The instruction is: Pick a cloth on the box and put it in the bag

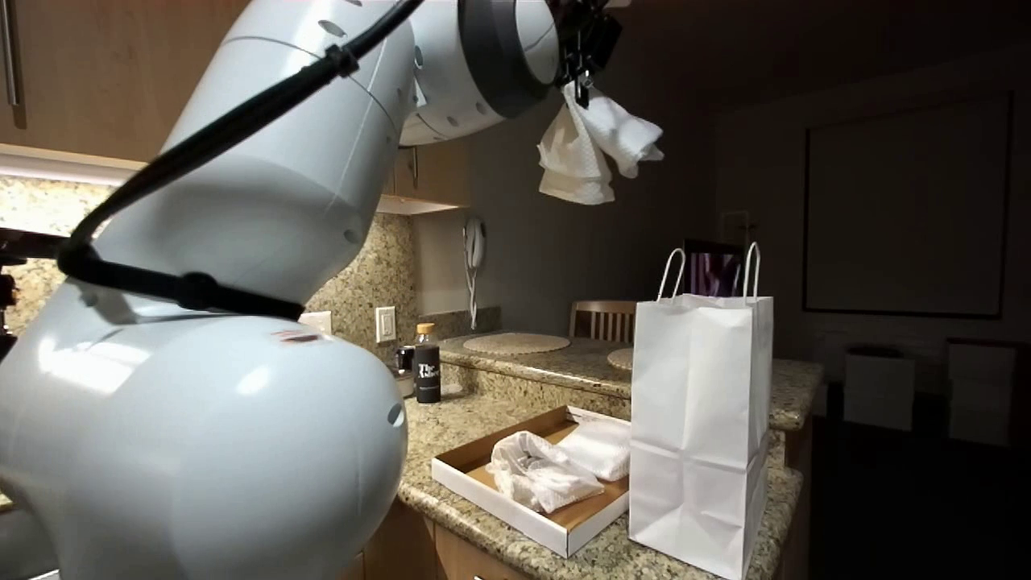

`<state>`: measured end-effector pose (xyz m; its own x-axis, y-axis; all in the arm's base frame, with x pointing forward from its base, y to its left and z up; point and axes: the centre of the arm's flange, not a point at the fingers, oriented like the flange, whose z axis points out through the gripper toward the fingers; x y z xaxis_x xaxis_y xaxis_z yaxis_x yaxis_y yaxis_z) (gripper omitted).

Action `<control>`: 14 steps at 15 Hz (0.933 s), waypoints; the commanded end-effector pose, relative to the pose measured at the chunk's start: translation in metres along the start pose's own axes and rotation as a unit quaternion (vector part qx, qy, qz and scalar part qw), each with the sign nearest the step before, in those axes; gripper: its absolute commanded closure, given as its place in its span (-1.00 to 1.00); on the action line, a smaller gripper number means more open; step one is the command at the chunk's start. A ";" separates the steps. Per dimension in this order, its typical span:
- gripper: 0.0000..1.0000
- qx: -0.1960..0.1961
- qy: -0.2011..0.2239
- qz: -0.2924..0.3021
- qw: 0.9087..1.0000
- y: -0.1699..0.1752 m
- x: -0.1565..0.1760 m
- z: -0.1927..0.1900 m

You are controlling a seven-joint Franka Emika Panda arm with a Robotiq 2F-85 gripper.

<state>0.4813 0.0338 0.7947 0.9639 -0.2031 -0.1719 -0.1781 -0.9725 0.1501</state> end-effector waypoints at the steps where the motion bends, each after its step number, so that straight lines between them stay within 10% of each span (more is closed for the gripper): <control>1: 0.85 0.012 0.005 -0.003 1.000 -0.014 -0.030 0.066; 6: 0.85 -0.021 -0.004 -0.116 0.993 0.004 -0.013 0.075; 14: 0.86 -0.046 0.022 -0.301 0.952 0.078 0.066 0.081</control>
<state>0.5314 -0.0108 0.7641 0.9294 0.2854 -0.2341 0.3217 -0.9373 0.1344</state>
